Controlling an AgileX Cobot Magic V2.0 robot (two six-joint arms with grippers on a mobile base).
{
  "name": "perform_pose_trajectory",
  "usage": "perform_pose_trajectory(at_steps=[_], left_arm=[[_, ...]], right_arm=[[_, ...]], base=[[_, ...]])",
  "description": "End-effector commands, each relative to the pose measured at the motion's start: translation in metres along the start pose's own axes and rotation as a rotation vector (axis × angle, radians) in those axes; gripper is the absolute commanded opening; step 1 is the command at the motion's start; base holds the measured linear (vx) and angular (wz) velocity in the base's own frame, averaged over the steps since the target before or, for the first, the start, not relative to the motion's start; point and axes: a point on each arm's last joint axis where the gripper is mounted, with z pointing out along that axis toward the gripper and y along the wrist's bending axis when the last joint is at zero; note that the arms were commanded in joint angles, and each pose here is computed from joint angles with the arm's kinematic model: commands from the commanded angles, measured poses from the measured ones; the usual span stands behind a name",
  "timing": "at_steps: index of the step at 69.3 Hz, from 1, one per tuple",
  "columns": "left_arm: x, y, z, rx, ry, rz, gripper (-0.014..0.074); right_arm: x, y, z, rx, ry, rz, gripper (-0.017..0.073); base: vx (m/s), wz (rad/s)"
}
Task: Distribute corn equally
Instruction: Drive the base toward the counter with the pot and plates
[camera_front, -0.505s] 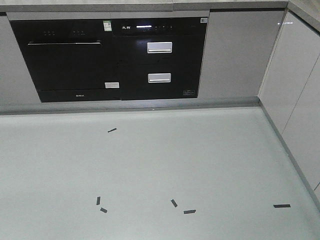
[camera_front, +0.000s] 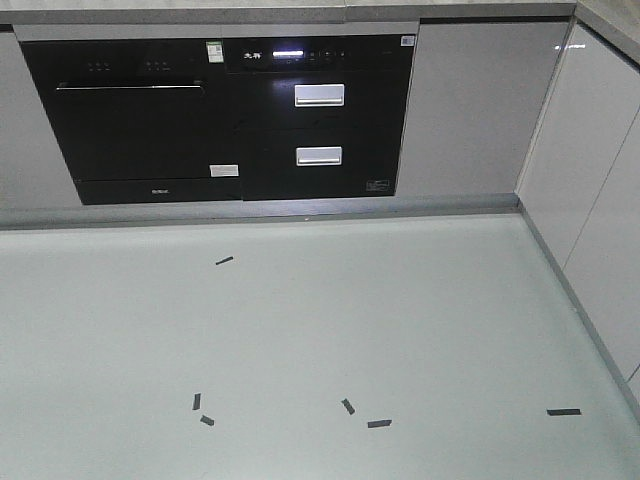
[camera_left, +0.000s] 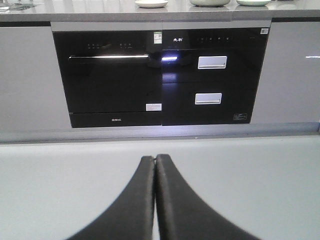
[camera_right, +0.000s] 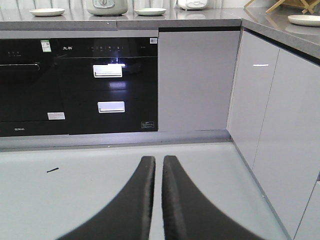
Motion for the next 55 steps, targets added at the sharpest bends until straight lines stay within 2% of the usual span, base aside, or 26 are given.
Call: perform_pose_trajectory(at_steps=[1,55], left_arm=[[-0.0073,-0.0012,-0.0014,0.018,-0.092,-0.013,-0.0009],[-0.0073,-0.0012,-0.0014,0.018,-0.092,-0.013,-0.0009]], right_arm=[[-0.0055,0.0002,0.0001,0.001,-0.073,-0.009,-0.0008],[-0.0051,0.0002,0.0001,0.002,-0.069,-0.009,-0.0008]], base=[[0.00,0.00],[0.04,0.00]])
